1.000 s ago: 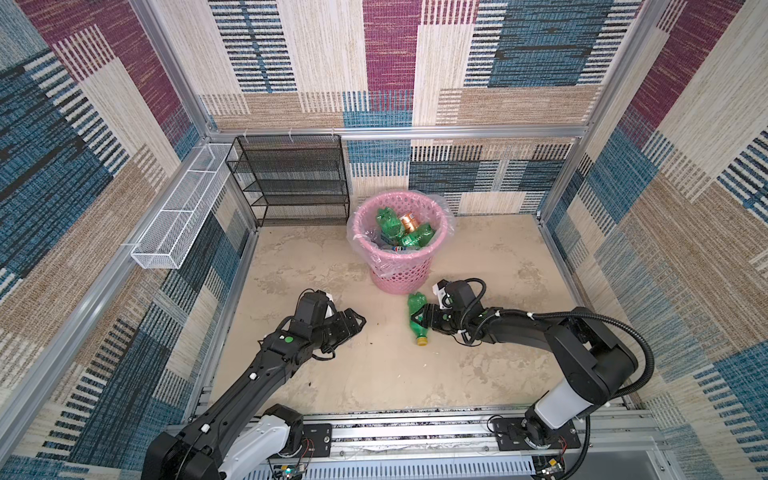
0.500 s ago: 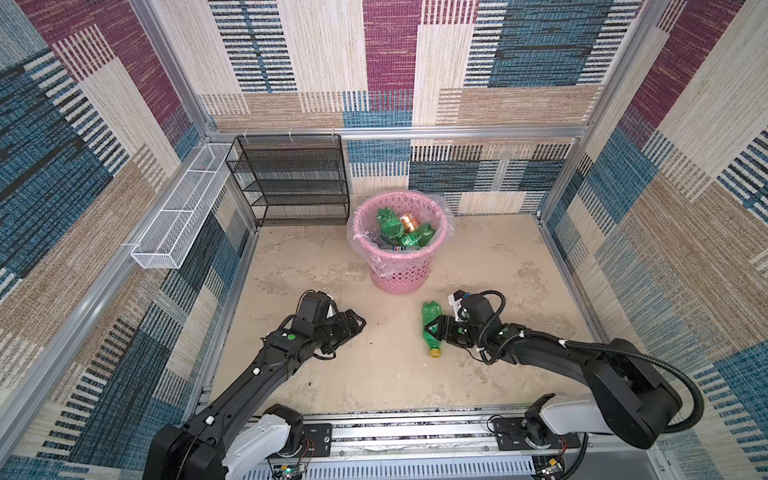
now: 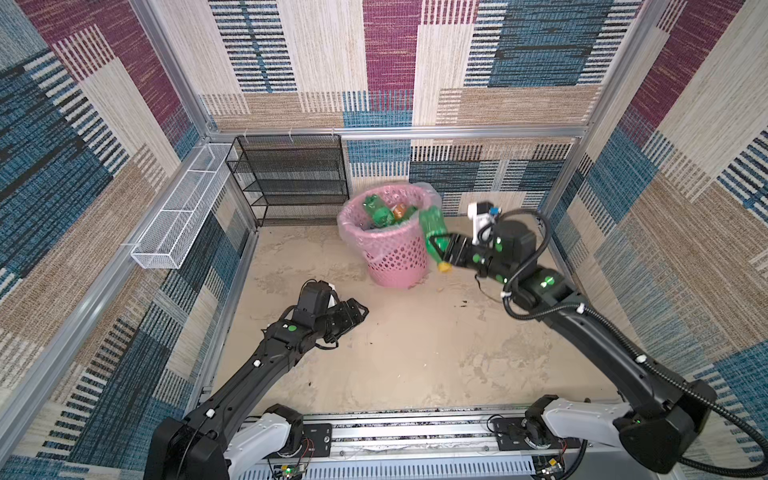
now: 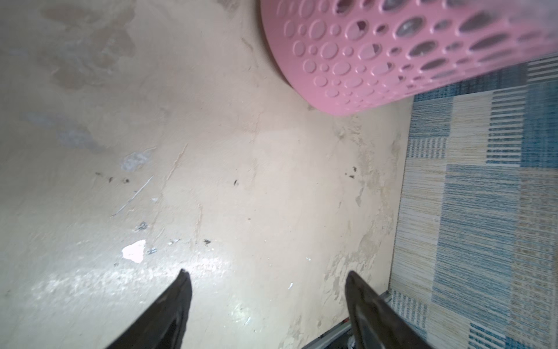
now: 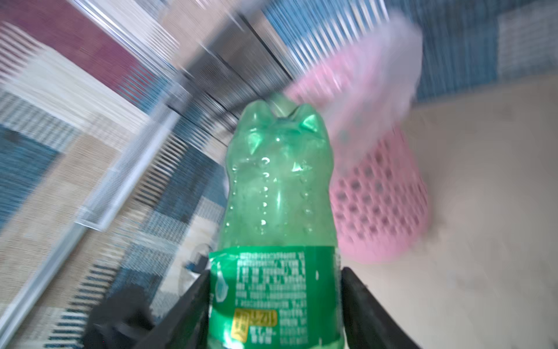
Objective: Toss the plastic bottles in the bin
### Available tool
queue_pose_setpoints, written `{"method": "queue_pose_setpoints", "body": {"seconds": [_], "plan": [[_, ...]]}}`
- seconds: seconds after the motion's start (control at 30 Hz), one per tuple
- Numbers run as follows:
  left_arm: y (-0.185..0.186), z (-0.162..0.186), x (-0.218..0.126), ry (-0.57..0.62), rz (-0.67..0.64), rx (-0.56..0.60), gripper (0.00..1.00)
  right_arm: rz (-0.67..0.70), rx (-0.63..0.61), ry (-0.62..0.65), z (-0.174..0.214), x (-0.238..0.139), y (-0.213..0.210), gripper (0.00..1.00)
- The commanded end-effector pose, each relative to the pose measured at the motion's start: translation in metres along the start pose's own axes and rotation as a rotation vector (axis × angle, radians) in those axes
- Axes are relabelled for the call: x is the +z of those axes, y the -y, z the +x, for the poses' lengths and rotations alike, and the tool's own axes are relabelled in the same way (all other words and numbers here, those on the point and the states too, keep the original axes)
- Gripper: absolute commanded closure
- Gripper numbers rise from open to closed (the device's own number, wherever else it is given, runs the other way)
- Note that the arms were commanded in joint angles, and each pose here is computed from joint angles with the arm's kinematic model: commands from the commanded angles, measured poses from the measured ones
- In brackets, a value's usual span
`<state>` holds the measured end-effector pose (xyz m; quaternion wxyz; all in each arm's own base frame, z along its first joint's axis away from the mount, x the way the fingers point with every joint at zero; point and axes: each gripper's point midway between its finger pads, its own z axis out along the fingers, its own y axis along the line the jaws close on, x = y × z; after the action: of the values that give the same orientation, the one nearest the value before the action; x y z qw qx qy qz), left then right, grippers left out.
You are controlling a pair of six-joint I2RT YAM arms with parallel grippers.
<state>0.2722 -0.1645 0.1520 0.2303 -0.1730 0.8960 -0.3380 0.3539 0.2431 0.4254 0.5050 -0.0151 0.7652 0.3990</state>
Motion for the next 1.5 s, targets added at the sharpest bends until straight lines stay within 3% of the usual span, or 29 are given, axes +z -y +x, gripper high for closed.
{"method": "queue_pose_setpoints", "body": {"seconds": [0.0, 0.07, 0.13, 0.3, 0.77, 1.0, 1.17, 1.47], "plan": [[0.013, -0.011, -0.005, 0.026, 0.016, 0.009, 0.19, 0.039, -0.118, 0.036, -0.051, 0.025, -0.020, 0.22], [0.019, -0.014, -0.008, 0.027, 0.025, 0.016, 0.19, 0.078, -0.113, -0.005, -0.051, 0.053, -0.010, 0.23], [0.021, -0.013, -0.012, 0.032, 0.033, 0.017, 0.20, 0.040, -0.102, -0.030, -0.038, 0.065, -0.007, 0.38], [0.005, -0.007, -0.018, 0.065, 0.014, 0.004, 0.20, 0.058, -0.079, 0.038, -0.032, 0.046, 0.007, 0.42], [0.002, -0.004, -0.016, 0.053, 0.012, -0.001, 0.19, 0.057, -0.059, -0.067, -0.002, 0.076, 0.024, 0.36], [-0.004, -0.005, -0.019, 0.075, -0.007, 0.011, 0.18, 0.102, -0.074, -0.060, 0.007, 0.061, 0.039, 0.34], [-0.005, -0.029, -0.023, 0.149, -0.015, 0.027, 0.15, 0.200, -0.015, -0.070, 0.026, 0.037, 0.104, 0.34], [-0.032, -0.120, -0.049, 0.460, -0.167, 0.045, 0.07, 0.507, 0.067, -0.001, 0.054, -0.032, 0.275, 0.25]]}}
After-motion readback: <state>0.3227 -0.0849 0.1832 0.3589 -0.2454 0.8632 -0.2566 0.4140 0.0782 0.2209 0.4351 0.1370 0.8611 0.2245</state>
